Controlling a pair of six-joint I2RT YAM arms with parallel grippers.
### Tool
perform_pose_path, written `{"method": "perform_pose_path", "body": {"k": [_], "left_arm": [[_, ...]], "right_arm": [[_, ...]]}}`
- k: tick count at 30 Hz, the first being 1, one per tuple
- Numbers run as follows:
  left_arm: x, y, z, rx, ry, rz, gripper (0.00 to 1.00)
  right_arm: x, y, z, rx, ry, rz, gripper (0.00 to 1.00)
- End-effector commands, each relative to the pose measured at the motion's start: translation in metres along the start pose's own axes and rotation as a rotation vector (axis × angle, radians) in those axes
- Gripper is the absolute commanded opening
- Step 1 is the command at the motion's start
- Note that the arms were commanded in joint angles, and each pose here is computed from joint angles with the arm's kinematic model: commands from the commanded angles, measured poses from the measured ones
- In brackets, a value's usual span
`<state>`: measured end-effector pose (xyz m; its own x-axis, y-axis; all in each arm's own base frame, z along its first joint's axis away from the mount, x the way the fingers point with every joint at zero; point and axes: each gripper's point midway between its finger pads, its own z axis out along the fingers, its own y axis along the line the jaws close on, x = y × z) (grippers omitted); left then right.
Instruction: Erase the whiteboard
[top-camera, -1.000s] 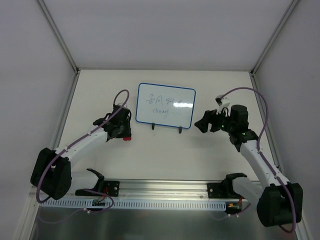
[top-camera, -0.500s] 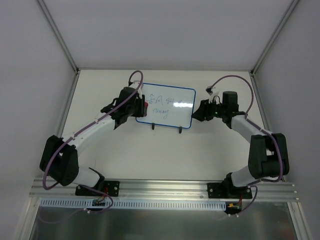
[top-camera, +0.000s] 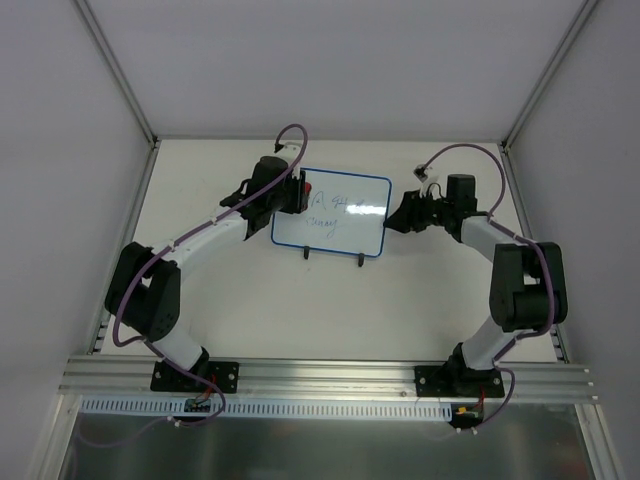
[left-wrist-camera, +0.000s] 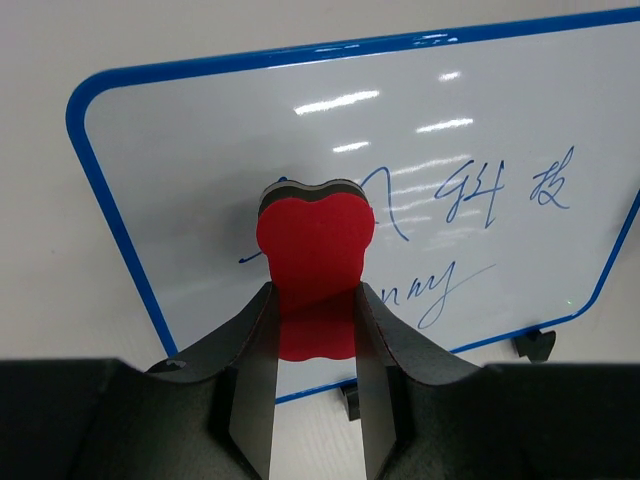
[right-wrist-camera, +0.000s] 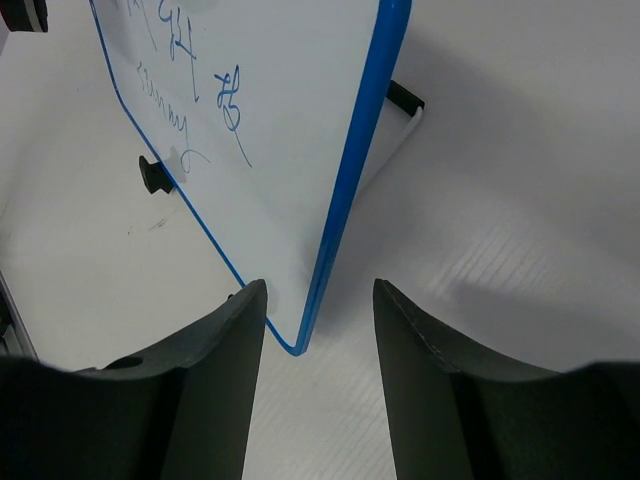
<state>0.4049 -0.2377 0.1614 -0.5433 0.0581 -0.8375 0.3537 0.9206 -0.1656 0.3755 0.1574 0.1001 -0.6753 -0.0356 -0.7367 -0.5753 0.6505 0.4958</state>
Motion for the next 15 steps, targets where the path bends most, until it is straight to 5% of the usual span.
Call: {"method": "perform_pose_path", "body": {"k": [1, 15], "left_arm": [[-0.028, -0.010, -0.001, 0.038, -0.084, 0.032, 0.00], [-0.022, -0.002, -0.003, 0.010, -0.087, 0.049, 0.00]], "right_arm": [[-0.028, 0.006, -0.001, -0.051, -0.054, -0.038, 0.51], [-0.020, 0.010, 0.014, -0.150, -0.010, 0.095, 0.43]]}}
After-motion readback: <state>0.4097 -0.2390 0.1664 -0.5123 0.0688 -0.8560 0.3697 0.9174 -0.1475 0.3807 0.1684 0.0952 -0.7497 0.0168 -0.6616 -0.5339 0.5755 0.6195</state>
